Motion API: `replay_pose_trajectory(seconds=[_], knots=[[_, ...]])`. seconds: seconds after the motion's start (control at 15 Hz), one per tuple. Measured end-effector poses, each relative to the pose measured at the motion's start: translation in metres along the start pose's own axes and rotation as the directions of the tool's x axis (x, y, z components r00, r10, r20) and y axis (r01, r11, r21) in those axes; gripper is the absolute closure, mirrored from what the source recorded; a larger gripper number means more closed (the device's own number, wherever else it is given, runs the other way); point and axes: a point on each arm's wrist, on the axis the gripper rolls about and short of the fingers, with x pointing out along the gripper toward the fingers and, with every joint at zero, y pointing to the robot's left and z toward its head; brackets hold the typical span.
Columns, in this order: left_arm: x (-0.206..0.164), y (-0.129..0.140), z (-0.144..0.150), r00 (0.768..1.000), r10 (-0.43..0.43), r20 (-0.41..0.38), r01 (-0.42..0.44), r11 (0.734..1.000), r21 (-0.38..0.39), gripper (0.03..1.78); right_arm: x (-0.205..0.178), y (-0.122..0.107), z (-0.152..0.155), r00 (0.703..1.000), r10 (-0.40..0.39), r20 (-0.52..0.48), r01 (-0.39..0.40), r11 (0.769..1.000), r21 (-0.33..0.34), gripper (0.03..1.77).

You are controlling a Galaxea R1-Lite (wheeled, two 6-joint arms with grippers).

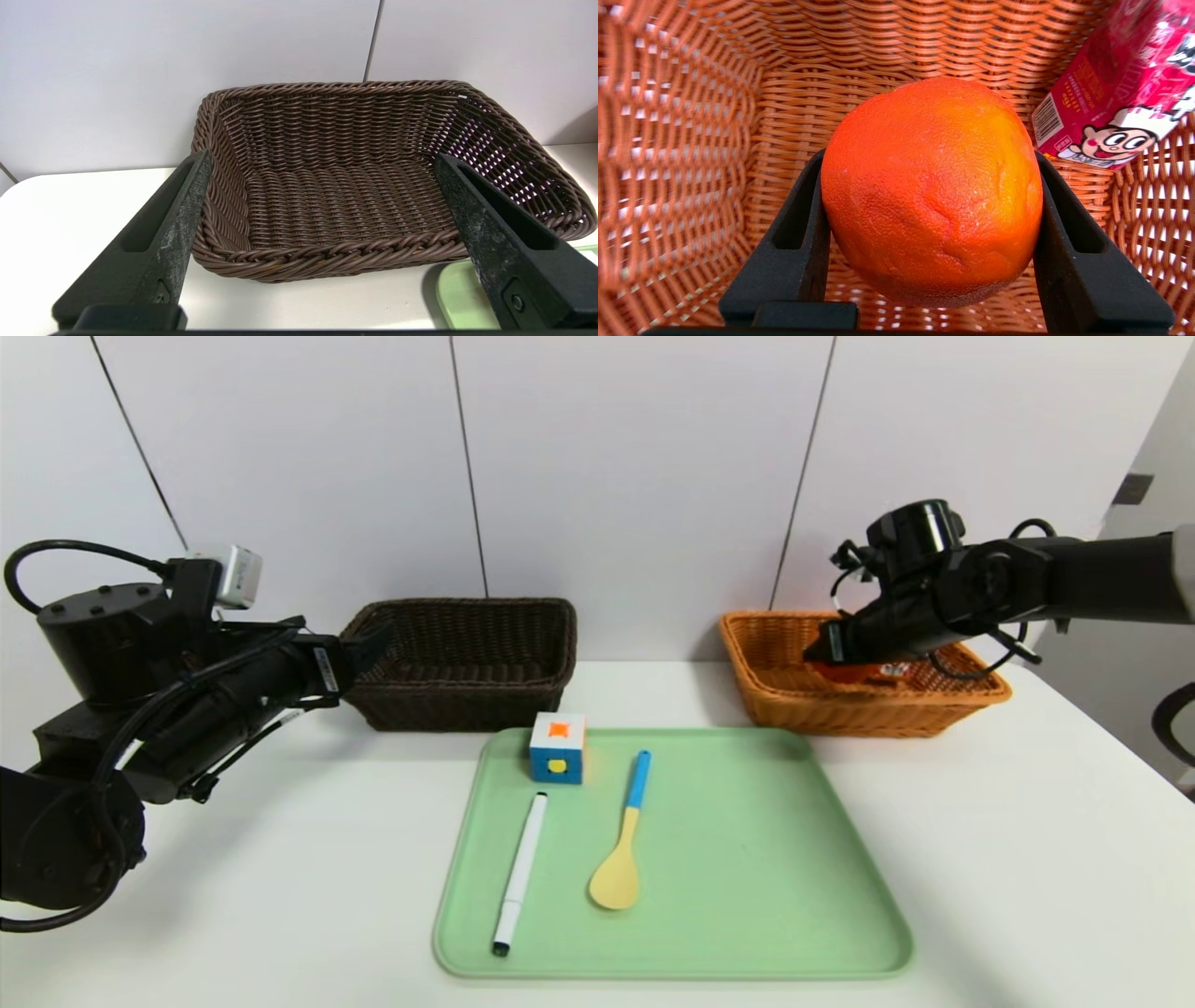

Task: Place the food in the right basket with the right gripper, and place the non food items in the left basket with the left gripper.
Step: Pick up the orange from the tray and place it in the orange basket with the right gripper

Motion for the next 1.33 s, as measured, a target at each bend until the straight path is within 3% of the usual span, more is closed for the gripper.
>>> replay_pose_trajectory(seconds=[0.2,0.47,0.93,1.13,1.33], knots=[[-0.001,0.0,0.001,1.0,0.0,0.004,0.0,1.0,0.0,0.12,0.005,0.0,-0.001,1.0,-0.012,-0.007,0.012,1.0,-0.002,0.65],[-0.001,0.0,0.002,1.0,0.0,0.008,0.0,1.0,0.0,0.12,0.007,-0.001,-0.001,0.999,-0.035,-0.008,0.035,0.999,0.0,0.42],[-0.005,0.0,0.006,1.0,0.002,0.018,-0.002,1.0,-0.002,0.12,-0.006,0.0,0.005,0.999,-0.034,0.023,0.034,0.999,0.002,0.22],[-0.008,0.0,0.007,1.0,0.006,0.021,-0.005,1.0,-0.007,0.12,-0.049,0.006,0.021,0.993,-0.011,0.114,0.012,1.0,-0.004,0.18],[-0.01,0.0,0.008,1.0,0.004,0.025,-0.004,1.0,-0.005,0.12,-0.118,0.043,0.029,0.975,0.096,0.2,-0.083,0.994,-0.073,0.15]])
